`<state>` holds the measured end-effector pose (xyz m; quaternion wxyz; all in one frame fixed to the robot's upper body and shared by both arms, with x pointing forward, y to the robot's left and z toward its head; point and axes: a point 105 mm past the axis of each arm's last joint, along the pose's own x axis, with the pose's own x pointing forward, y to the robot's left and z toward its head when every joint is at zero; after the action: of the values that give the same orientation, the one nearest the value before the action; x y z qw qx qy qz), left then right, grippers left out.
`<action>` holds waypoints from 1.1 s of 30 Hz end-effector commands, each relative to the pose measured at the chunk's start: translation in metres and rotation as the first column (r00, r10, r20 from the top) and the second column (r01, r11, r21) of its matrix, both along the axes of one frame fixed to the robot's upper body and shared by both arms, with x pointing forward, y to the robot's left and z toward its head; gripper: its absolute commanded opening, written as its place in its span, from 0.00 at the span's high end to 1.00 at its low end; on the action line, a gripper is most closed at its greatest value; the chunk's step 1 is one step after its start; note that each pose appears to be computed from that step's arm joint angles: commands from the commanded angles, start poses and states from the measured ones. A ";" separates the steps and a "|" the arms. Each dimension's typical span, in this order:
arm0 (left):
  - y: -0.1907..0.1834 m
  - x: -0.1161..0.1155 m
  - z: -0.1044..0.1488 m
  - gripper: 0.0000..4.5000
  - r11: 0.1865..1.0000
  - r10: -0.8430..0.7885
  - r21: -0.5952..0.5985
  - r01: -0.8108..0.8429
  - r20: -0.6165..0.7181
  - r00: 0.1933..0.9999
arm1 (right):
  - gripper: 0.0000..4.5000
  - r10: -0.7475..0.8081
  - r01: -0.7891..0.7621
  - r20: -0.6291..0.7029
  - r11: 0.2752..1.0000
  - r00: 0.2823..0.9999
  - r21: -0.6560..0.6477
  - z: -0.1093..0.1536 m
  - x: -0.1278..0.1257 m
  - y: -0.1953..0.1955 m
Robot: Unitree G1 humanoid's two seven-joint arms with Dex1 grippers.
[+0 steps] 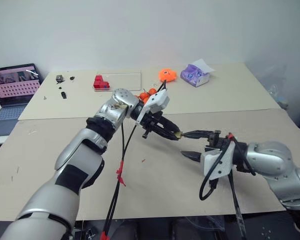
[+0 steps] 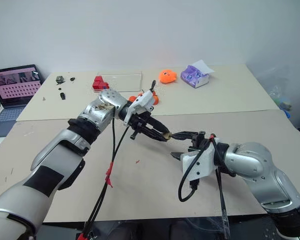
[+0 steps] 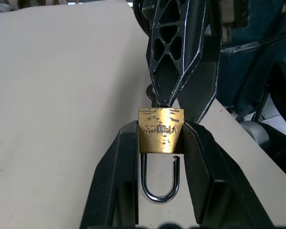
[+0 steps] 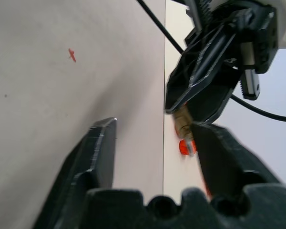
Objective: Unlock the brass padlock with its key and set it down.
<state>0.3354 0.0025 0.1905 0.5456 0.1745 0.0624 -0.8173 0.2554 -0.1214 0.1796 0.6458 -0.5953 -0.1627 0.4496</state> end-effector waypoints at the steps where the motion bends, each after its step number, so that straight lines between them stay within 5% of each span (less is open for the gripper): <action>1: -0.002 -0.003 0.016 0.82 0.999 -0.031 -0.038 0.032 0.033 0.999 | 0.34 -0.014 0.015 0.061 1.000 0.998 -0.015 0.000 0.001 -0.011; 12: 0.007 -0.006 -0.005 0.82 0.997 -0.046 0.066 0.044 0.022 0.999 | 0.34 0.005 -0.004 0.131 1.000 0.991 -0.007 0.011 0.002 -0.009; 33: -0.002 -0.010 -0.003 0.82 0.995 -0.077 0.061 0.077 -0.005 0.997 | 0.34 0.098 -0.106 0.177 0.994 0.979 0.037 0.015 -0.007 0.018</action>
<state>0.3258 0.0061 0.1717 0.5142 0.1848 0.1004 -0.8315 0.2538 -0.1125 0.1811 0.6309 -0.6040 -0.2188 0.4351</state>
